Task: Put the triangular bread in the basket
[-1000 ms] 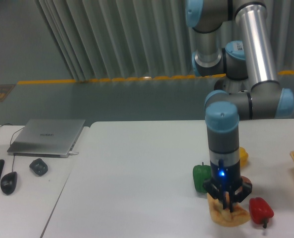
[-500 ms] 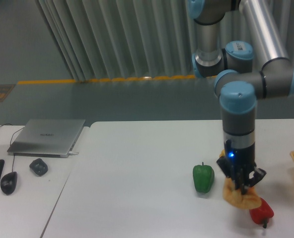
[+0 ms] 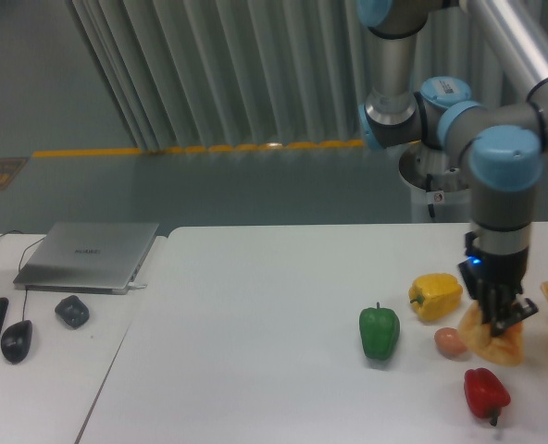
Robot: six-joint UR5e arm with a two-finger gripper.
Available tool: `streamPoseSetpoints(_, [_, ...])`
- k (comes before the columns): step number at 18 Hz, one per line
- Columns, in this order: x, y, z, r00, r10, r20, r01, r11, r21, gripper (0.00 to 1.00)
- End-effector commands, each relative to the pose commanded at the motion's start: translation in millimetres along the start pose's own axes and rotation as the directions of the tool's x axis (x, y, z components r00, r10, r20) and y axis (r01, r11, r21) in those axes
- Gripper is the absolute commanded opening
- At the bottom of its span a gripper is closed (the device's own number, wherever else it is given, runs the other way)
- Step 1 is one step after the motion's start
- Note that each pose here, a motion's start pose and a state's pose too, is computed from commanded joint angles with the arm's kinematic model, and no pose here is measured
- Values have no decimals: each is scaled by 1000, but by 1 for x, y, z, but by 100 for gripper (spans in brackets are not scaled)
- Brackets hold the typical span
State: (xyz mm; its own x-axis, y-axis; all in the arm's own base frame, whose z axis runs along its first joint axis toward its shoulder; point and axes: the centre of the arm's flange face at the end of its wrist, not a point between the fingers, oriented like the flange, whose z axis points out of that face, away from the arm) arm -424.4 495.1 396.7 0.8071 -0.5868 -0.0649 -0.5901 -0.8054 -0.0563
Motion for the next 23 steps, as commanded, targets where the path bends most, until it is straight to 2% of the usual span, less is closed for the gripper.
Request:
streamPoseSetpoints(4, [-8, 54, -3, 999, 51, -2, -51, 999, -5, 22])
streamPoseSetpoints(6, [-13, 82, -1, 993, 116, -2, -116, 993, -15, 22])
streamPoseSetpoints(8, [-17, 98, 7, 985, 172, -17, -172, 985, -32, 22])
streamPoseSetpoints(10, [-24, 111, 14, 984, 180, -9, -181, 982, -57, 25])
streamPoseSetpoints(12, [-27, 122, 19, 981, 192, -9, -193, 980, -59, 38])
streamPoseSetpoints(14, [-30, 126, 24, 978, 211, -5, -211, 976, -61, 42])
streamPoseSetpoints(15, [-31, 128, 25, 978, 210, -3, -209, 976, -62, 50])
streamPoseSetpoints(17, [-32, 136, 27, 981, 196, -5, -196, 979, -59, 78])
streamPoseSetpoints(18, [-32, 136, 29, 981, 194, -8, -194, 979, -57, 100])
streamPoseSetpoints(23, [-31, 132, 23, 988, 155, 9, -154, 986, -61, 100])
